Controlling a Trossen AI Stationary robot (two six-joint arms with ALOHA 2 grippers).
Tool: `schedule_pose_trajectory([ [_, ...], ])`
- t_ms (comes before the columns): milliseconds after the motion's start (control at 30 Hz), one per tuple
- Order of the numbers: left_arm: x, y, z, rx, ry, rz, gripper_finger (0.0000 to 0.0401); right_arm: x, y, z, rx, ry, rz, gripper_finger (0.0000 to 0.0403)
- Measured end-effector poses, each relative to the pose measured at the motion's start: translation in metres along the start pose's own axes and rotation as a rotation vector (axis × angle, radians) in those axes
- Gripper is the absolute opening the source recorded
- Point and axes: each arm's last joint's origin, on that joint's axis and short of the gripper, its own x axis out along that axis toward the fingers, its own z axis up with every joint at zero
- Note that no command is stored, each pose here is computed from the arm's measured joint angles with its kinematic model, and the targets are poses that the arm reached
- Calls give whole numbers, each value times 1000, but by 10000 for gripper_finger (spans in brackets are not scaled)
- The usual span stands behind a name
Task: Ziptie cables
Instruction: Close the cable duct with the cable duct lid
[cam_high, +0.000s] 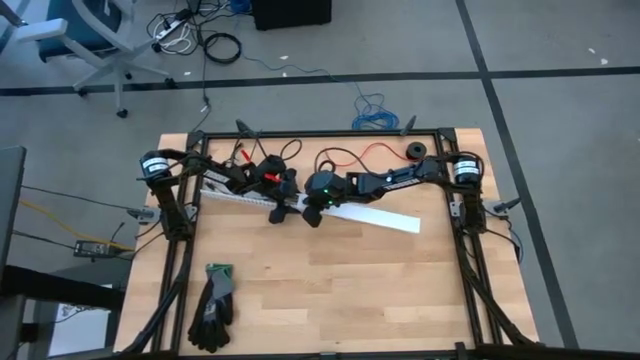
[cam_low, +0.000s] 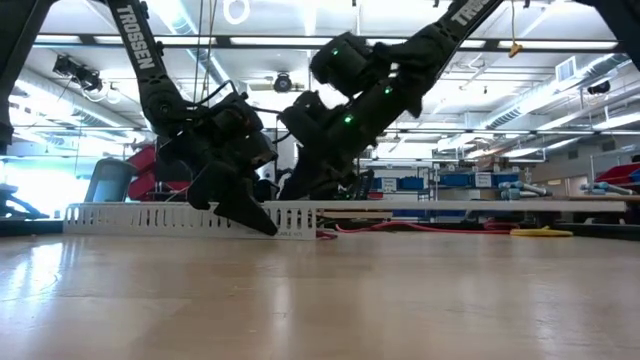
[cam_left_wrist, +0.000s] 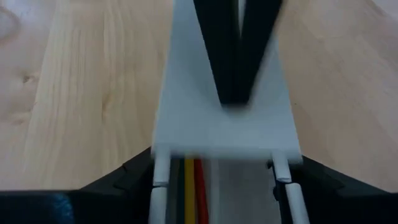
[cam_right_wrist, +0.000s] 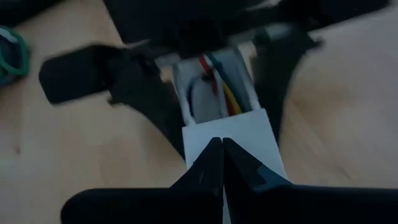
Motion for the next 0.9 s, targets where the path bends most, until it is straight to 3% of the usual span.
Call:
schedule_pose_trajectory([
  [167,1,-1,0,-1,5,4,261,6,6,2,-92,-46,-3,0],
  [333,1,-1,1,1,3,7,261,-13,24,11,-206,-134,-62,0],
  [900,-1,4,1,3,5,49,315,-45,48,16,-215,-145,-78,0],
])
